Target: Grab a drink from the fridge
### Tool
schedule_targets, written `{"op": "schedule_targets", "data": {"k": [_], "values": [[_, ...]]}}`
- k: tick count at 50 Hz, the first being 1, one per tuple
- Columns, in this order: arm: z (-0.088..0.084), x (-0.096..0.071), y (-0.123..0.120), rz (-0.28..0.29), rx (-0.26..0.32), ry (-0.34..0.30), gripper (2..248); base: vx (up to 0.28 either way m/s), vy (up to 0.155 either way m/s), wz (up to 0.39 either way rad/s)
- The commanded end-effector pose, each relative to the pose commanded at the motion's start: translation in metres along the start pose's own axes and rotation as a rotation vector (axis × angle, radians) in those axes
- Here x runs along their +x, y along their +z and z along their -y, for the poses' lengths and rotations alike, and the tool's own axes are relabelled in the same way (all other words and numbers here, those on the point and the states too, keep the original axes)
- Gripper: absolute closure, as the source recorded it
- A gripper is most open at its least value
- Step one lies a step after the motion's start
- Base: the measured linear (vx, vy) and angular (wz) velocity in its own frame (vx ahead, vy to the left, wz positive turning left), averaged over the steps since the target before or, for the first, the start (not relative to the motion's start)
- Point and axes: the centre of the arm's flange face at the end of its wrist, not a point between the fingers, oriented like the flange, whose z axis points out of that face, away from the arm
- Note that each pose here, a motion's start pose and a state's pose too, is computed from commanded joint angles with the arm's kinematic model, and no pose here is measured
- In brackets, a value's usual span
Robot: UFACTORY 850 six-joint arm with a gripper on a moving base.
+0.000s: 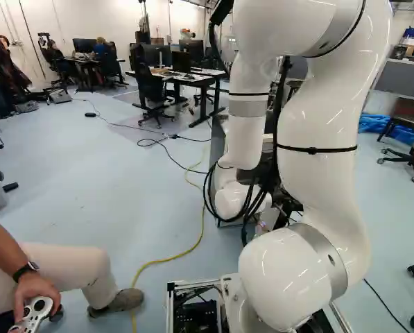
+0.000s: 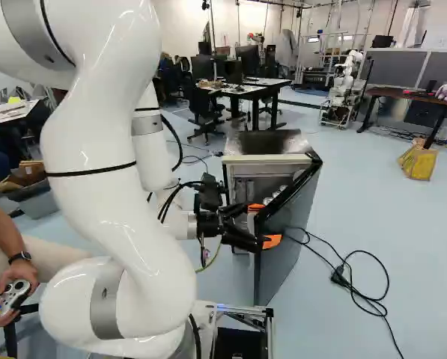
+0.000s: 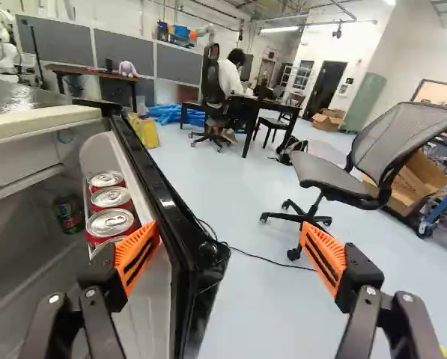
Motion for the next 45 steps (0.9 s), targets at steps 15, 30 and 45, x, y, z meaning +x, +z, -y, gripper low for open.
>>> {"op": "schedule_targets", "data": {"k": [15, 30, 45], "values": [[-0.005, 0.002, 0.014, 0.012, -0.096, 0.025, 3, 0.000, 0.000, 0.000], [-0.004, 0.006, 0.033, 0.024, -0.191, 0.061, 3, 0.000, 0.000, 0.000], [0.003, 0.012, 0.056, 0.034, -0.276, 0.109, 3, 0.000, 0.000, 0.000]]}}
